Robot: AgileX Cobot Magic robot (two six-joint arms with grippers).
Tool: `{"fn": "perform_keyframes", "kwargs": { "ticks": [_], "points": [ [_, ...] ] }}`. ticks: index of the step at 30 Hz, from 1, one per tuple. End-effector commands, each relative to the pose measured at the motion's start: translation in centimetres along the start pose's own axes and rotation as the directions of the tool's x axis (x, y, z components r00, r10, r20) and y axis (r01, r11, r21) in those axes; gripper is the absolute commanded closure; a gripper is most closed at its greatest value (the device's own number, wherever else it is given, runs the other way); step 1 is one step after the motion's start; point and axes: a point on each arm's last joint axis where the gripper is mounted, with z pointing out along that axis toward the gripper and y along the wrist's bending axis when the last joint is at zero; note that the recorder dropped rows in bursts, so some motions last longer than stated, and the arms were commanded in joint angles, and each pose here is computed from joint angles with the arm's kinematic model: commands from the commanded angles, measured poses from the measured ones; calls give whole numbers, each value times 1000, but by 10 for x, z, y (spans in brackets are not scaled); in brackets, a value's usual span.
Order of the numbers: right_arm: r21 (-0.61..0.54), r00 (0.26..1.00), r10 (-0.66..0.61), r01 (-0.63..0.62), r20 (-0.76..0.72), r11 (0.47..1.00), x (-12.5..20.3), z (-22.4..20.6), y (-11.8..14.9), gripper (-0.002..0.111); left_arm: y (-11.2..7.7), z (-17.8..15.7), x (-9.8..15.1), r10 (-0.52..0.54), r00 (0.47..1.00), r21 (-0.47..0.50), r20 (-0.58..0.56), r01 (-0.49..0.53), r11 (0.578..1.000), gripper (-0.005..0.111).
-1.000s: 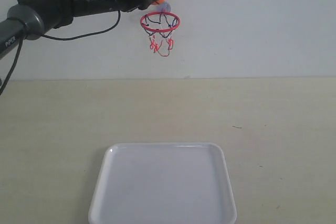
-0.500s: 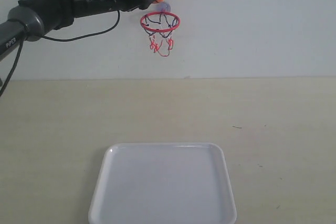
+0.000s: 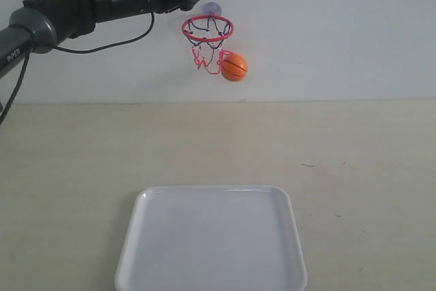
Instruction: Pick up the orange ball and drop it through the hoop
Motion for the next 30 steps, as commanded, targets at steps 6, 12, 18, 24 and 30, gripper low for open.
{"fn": "perform_keyframes", "kwargs": {
  "ticks": [6, 12, 18, 24, 30],
  "points": [
    [7, 1000, -15, 14, 13, 1000, -1, 0, 0, 108, 21, -29, 2, -118, 973, 64, -199, 133, 989, 63],
    [7, 1000, -15, 14, 13, 1000, -1, 0, 0, 108, 52, -68, 4, -347, 878, 47, -329, 382, 923, 103],
    [7, 1000, -15, 14, 13, 1000, -1, 0, 0, 108, 63, -93, 6, -415, 808, 85, -418, 489, 868, 103],
    [8, 1000, -15, 15, 11, 1000, -1, 0, -1, 108, 45, -101, 18, -469, 665, -124, -582, 497, 859, 103],
    [8, 1000, -15, 15, 11, 1000, -1, 0, -1, 108, -5, -125, 14, -416, 612, -78, -673, 500, 862, 103]
  ]
}}
